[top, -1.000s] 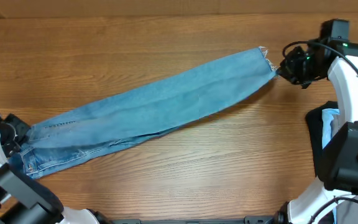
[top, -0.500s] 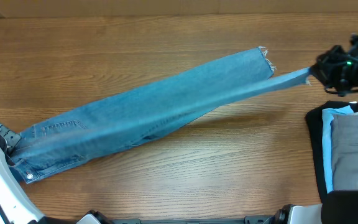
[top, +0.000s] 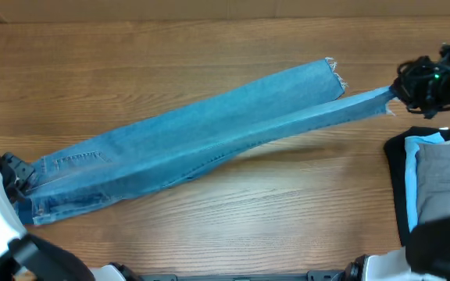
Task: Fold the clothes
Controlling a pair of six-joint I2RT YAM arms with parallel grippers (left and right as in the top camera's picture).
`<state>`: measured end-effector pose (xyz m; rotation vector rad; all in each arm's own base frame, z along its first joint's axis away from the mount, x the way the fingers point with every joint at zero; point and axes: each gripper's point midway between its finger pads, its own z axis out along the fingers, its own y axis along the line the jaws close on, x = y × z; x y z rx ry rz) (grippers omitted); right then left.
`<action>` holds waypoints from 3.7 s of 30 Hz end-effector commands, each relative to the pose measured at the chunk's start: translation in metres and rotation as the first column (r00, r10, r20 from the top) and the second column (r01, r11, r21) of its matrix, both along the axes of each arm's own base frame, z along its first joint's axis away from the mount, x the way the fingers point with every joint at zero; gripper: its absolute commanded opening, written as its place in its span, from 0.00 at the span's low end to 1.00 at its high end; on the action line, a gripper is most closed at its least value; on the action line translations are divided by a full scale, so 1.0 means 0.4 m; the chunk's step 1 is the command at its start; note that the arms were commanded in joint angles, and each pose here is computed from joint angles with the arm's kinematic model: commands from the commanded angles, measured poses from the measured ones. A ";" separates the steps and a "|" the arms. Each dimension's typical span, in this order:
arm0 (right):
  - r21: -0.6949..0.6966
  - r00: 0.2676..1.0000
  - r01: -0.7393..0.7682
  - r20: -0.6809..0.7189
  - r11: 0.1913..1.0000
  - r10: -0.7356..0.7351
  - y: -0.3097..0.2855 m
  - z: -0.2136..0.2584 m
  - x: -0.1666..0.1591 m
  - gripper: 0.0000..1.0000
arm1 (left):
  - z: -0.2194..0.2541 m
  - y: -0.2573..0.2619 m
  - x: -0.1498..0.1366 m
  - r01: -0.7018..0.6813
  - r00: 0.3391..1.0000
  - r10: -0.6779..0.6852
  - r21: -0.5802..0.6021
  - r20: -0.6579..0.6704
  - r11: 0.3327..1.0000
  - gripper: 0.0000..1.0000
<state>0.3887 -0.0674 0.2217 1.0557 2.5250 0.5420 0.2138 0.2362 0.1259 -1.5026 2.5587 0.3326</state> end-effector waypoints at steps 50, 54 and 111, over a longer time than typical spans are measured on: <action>-0.074 0.950 -0.021 0.310 0.997 0.043 0.110 -0.268 0.484 0.05 | -0.107 -0.027 0.349 0.291 0.952 -0.292 0.025 0.090 0.956 0.11; -0.077 0.943 -0.019 0.330 0.997 0.044 0.109 -0.259 0.493 0.05 | -0.107 -0.014 0.338 0.279 0.958 -0.282 0.049 0.060 0.959 0.12; -0.086 0.969 -0.248 -0.006 0.965 0.248 0.102 -0.562 0.346 0.04 | -0.136 -0.307 0.169 0.457 0.876 -0.477 -0.446 0.073 0.769 0.59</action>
